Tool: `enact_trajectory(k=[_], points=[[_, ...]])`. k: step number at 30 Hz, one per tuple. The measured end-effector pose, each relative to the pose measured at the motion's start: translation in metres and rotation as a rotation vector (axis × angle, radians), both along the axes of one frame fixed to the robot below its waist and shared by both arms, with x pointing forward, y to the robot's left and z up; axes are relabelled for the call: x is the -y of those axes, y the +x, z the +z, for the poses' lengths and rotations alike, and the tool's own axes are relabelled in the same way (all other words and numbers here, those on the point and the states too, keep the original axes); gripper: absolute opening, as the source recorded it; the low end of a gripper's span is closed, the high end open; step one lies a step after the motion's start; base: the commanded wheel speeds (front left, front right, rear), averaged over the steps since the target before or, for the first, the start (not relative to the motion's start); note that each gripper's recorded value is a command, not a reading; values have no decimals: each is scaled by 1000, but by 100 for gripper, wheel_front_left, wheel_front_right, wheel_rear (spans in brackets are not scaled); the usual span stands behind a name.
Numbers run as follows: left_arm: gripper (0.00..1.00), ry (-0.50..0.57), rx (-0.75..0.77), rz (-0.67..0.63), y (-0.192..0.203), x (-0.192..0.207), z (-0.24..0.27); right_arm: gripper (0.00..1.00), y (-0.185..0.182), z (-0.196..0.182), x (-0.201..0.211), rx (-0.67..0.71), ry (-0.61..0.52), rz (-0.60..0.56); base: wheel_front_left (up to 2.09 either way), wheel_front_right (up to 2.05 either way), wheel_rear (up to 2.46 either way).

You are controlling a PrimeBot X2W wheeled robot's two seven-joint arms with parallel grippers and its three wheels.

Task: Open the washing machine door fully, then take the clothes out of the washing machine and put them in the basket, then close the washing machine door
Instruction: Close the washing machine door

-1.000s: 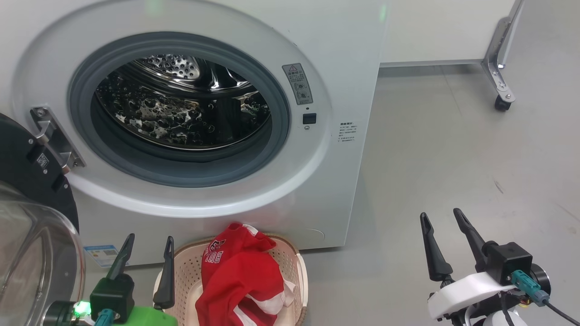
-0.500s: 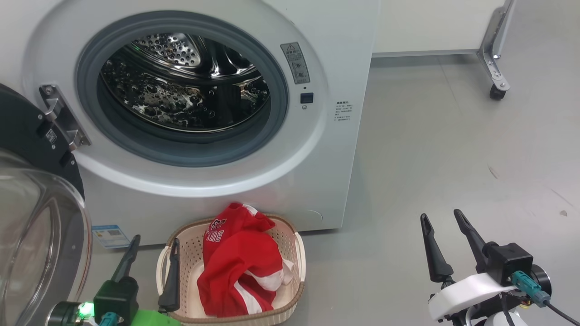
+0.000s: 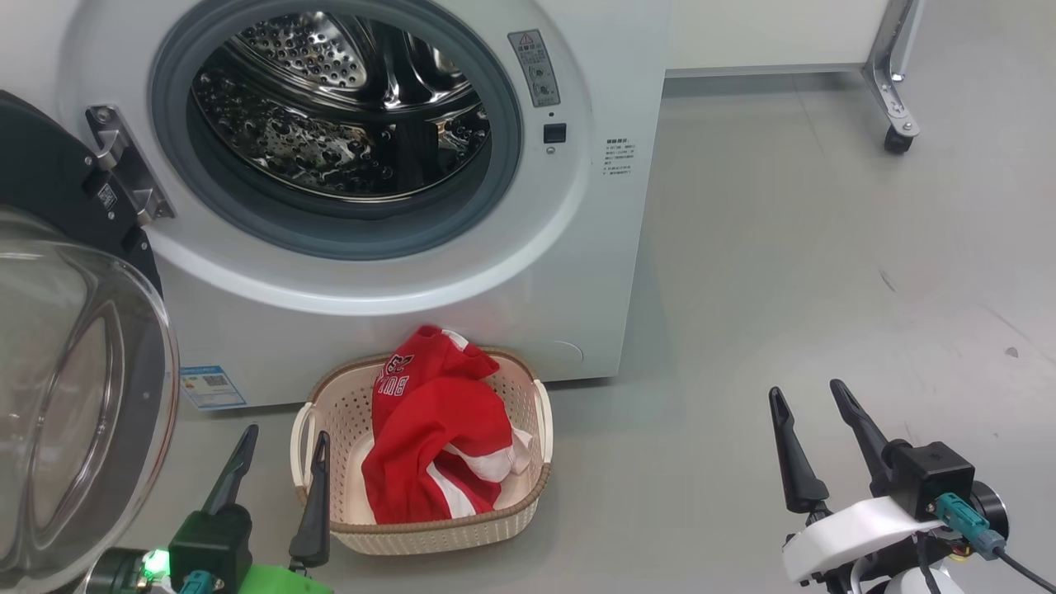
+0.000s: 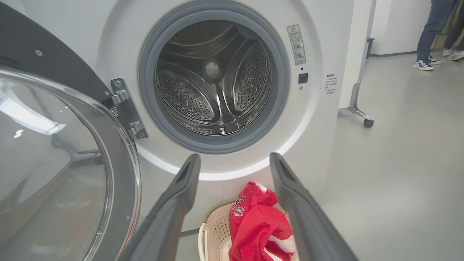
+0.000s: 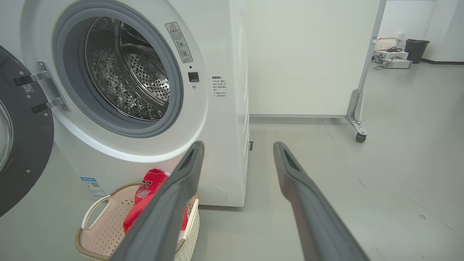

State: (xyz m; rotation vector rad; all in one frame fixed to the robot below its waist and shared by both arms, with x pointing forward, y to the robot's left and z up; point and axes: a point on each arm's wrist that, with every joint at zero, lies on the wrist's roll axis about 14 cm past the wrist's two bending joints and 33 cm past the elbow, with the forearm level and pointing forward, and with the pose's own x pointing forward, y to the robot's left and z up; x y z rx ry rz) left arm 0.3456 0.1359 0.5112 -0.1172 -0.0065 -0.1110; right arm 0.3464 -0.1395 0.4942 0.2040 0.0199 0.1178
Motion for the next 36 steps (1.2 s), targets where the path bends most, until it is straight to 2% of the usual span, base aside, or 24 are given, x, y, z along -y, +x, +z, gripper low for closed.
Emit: enact_trajectory(k=[13, 36], points=[[100, -2, 6, 3, -1, -1, 2, 100, 1, -1, 1, -5, -2, 0, -42, 42, 0], [100, 2, -8, 21, -5, -7, 1, 100, 4, 0, 2, -2, -11, -2, -2, 2, 0]])
